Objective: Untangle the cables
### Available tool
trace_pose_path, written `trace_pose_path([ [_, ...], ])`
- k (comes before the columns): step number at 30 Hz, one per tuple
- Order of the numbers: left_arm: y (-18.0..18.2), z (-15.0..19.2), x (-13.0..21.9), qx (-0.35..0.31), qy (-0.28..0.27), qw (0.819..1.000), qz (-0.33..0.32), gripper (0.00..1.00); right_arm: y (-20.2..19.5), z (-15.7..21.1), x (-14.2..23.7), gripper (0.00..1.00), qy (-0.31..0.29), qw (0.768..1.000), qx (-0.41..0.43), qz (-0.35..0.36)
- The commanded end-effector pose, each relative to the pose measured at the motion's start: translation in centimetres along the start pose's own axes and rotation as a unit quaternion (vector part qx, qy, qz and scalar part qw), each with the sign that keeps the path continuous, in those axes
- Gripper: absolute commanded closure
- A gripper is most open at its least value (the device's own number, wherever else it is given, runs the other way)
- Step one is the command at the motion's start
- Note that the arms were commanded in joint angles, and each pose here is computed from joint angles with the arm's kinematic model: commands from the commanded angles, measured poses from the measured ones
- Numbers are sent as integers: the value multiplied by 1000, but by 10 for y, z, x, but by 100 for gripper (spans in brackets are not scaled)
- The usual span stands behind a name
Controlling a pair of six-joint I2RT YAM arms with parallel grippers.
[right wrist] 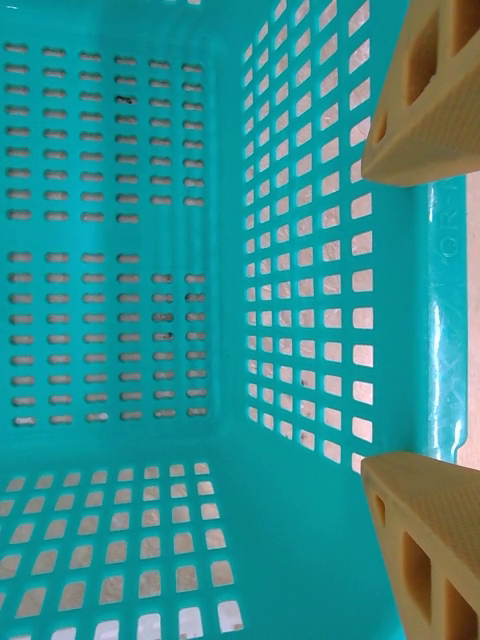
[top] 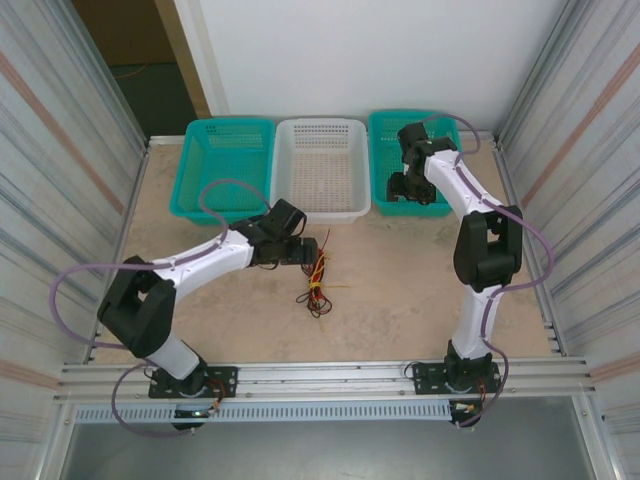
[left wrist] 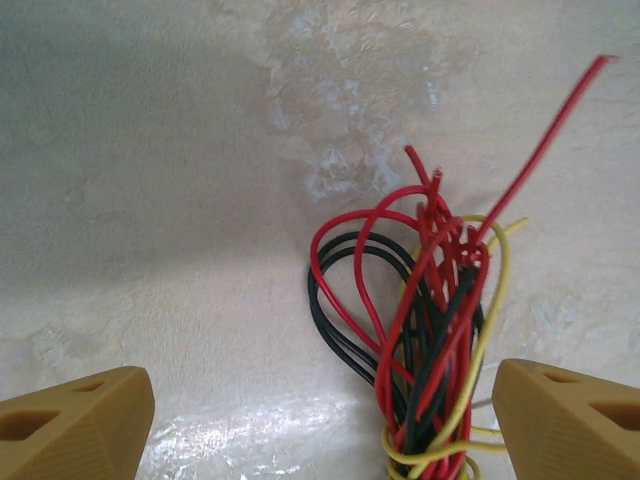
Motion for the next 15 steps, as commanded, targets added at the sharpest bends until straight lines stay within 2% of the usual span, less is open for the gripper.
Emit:
trace_pose_path([
  [1, 0, -2, -3, 6, 19, 1000, 5, 13, 4, 19, 8, 30, 25, 999, 18, -7],
  [10, 2, 1, -5, 19, 22, 999, 13, 16, 3, 22, 28, 28, 16, 1000, 18, -11],
  [13, 3, 0, 0, 27, 16, 999, 14, 16, 9, 16, 57, 28, -15, 1000, 23, -3],
  [15, 6, -5, 7, 38, 2, 999, 17, 17, 17, 17, 83, 24, -42, 999, 26, 17],
])
Point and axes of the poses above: each hand's point on the last joint's axis, 136 mm out from that joint toward the fingers, its own x axis back along the fingers, its own y axis along the line the jaws close on, z = x × y, the point moved 1 cm from there along x, back along the fingers, and after that the axes turned 11 degrees about x, right-handed, at the moved point
